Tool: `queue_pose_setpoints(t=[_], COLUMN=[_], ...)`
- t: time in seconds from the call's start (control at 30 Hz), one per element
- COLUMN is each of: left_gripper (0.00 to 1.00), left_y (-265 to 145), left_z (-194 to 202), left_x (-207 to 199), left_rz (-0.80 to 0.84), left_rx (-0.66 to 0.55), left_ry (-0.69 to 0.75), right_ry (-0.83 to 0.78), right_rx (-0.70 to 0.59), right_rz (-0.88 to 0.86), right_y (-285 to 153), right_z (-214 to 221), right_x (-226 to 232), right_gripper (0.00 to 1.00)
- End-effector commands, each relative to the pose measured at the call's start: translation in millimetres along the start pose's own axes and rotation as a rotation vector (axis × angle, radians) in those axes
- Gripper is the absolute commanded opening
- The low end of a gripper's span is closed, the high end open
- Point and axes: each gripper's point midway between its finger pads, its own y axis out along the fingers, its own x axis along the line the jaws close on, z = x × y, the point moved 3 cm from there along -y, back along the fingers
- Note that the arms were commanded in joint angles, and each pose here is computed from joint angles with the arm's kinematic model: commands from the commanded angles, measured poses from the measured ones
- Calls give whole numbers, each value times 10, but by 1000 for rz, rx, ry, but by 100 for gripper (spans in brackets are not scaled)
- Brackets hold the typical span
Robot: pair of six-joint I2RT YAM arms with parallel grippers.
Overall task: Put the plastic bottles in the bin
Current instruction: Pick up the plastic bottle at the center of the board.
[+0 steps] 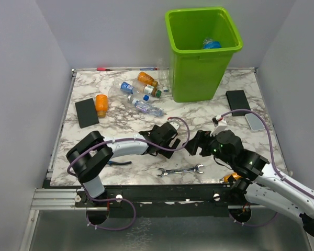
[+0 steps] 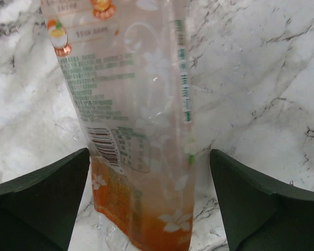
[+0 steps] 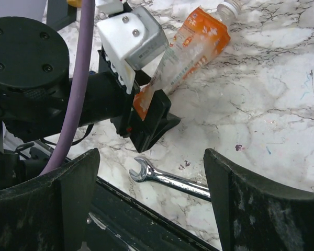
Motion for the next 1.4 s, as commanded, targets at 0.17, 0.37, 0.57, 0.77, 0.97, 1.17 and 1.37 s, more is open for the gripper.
queue_pose_setpoints(t=[0.17,0.37,0.57,0.77,0.97,1.17,1.37], left_gripper=[81,80,49,29,28,28,25], left_y=[142,114,-47,-626,-1609,-2599,-2600], left_z=[-38,-110,-248,-698,-1290,-1354,-1108], left_x=[-8,-43,-59,-37,-84,-278,-277], left_rz=[-33,-13,12,68,243,539,588], left_rx=[25,6,-86,-316,-725,-1192,-1314], left_ry=[33,28,-22,-80,-26,109,111], right_ry=[-17,-27,-23,-35,-40,-80,-120], right_rx=[16,7,3,-64,-313,-586,-646], right_rz=[-16,-14,-17,-79,-377,-580,-658], right_y=[-80,-108,-103,-240,-642,-1072,-1318], right_z=[10,-32,-48,-312,-901,-1382,-1721], right_x=[6,16,33,229,796,1136,1449], right_gripper=[84,84,84,84,84,84,84])
